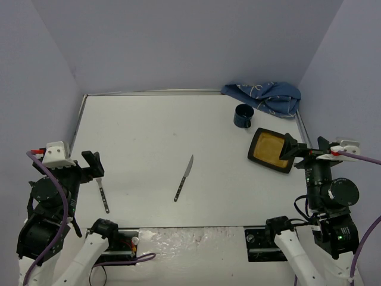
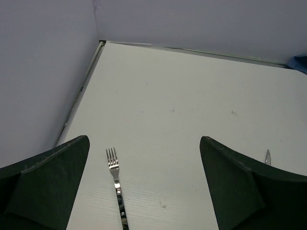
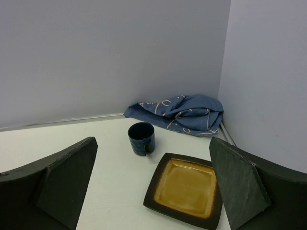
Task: Set the dinner table for one person
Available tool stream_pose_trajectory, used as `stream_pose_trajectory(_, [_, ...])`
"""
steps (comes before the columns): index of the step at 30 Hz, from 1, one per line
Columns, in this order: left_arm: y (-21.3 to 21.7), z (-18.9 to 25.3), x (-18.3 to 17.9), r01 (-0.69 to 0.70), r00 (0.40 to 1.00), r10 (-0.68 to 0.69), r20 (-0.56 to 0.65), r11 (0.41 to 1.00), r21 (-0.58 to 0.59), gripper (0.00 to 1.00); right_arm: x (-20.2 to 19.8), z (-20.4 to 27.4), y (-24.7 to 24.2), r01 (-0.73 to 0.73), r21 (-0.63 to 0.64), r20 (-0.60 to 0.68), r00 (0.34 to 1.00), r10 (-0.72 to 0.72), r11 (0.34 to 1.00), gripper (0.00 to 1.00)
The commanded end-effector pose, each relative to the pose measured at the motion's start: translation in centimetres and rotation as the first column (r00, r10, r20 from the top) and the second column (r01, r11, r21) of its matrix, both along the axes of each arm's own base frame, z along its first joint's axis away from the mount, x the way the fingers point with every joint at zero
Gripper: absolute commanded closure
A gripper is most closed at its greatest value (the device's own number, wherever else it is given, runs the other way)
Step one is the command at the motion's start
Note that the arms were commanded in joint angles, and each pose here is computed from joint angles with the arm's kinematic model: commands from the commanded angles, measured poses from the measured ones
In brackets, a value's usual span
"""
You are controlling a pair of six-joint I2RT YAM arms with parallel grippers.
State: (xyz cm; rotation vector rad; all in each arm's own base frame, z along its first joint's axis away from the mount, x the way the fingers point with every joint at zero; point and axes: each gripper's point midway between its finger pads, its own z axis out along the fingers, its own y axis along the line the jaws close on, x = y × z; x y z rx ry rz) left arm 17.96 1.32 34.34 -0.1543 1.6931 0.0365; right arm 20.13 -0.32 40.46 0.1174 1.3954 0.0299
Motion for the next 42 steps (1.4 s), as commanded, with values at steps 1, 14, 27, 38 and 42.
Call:
stream_pose_trajectory(1, [-0.9, 2.1, 0.7, 0.031, 0.997, -0.028, 0.071, 0.998, -0.047, 0.03, 1.3, 0.9, 0.2, 0.006, 0.025, 0.028, 1.0, -0.007, 1.0, 0.0])
stream_pose_trajectory(14, [-5.1, 1.5, 7.2, 0.131, 0.99, -0.136, -0.041, 0.987, -0.09, 0.03, 11.3, -2.6, 0.3, 0.196, 0.22, -0.231, 0.962, -0.144, 0.956, 0.0])
stream_pose_trajectory(27, [-6.8, -4.1, 12.0, 0.123, 0.982, -0.136, -0.129, 0.987, -0.102, 0.03, 31.3, -11.6, -4.4, 0.393, 0.245, -0.491, 0.838, -0.236, 0.886, 0.0])
stream_pose_trajectory(38, [-5.1, -6.3, 11.9, 0.06, 0.976, -0.061, -0.207, 0.998, -0.012, 0.03, 42.1, -22.3, -8.8, 0.202, -0.015, -0.561, 0.809, -0.175, 0.979, 0.02])
stream_pose_trajectory(42, [-5.1, -7.3, 12.4, 0.054, 0.968, -0.05, -0.244, 0.999, 0.007, 0.03, 43.6, -25.0, -8.9, 0.122, -0.074, -0.57, 0.809, -0.142, 0.99, 0.07])
